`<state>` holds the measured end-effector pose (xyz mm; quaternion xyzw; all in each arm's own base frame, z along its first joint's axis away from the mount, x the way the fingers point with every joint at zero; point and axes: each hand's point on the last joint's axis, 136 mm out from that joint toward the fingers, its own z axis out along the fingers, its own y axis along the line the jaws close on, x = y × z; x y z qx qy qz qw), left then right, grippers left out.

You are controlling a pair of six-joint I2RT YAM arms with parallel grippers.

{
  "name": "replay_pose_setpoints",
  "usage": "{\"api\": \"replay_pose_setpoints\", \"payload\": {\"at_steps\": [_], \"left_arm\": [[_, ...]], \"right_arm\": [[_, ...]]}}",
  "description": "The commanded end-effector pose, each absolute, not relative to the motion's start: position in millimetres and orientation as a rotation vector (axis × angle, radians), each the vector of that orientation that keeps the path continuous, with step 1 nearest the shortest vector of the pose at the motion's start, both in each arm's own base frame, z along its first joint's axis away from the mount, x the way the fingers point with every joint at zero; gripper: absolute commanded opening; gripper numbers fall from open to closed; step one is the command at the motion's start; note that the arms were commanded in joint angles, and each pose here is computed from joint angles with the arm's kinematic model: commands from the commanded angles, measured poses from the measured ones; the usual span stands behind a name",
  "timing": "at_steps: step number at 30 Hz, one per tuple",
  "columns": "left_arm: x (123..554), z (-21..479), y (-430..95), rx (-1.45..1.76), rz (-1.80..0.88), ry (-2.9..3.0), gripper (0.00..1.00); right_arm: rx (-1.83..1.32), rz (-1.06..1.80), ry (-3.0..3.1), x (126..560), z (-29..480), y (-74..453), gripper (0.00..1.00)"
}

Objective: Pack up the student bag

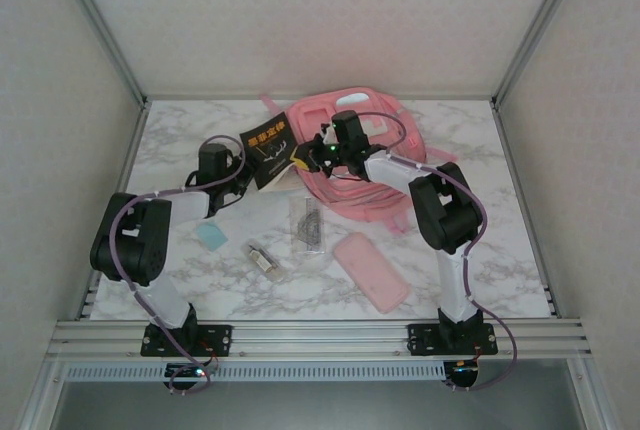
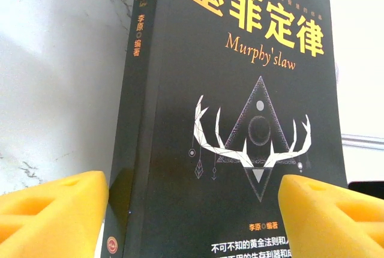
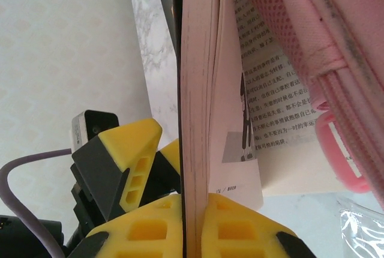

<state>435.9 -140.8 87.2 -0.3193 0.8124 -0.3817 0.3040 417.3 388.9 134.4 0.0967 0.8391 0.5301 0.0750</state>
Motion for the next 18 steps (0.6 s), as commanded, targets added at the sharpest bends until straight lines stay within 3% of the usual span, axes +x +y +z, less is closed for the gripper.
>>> {"api": "replay_pose_setpoints", "payload": {"at_steps": [1, 9, 18], "left_arm": [[438, 100, -150, -0.803, -1.071, 2.117, 0.75], [427, 88, -138, -0.779, -0.891, 2.242, 0.81], [447, 109, -172, -0.713, -1.107, 2.126, 0.74]], "right_arm": [[0.265, 1.658, 2.393, 428, 174, 380, 0.02], [0.299, 1.666, 2.369, 433, 178, 368, 0.01], [0.331, 1.680, 2.392, 431, 166, 367, 0.01]]}}
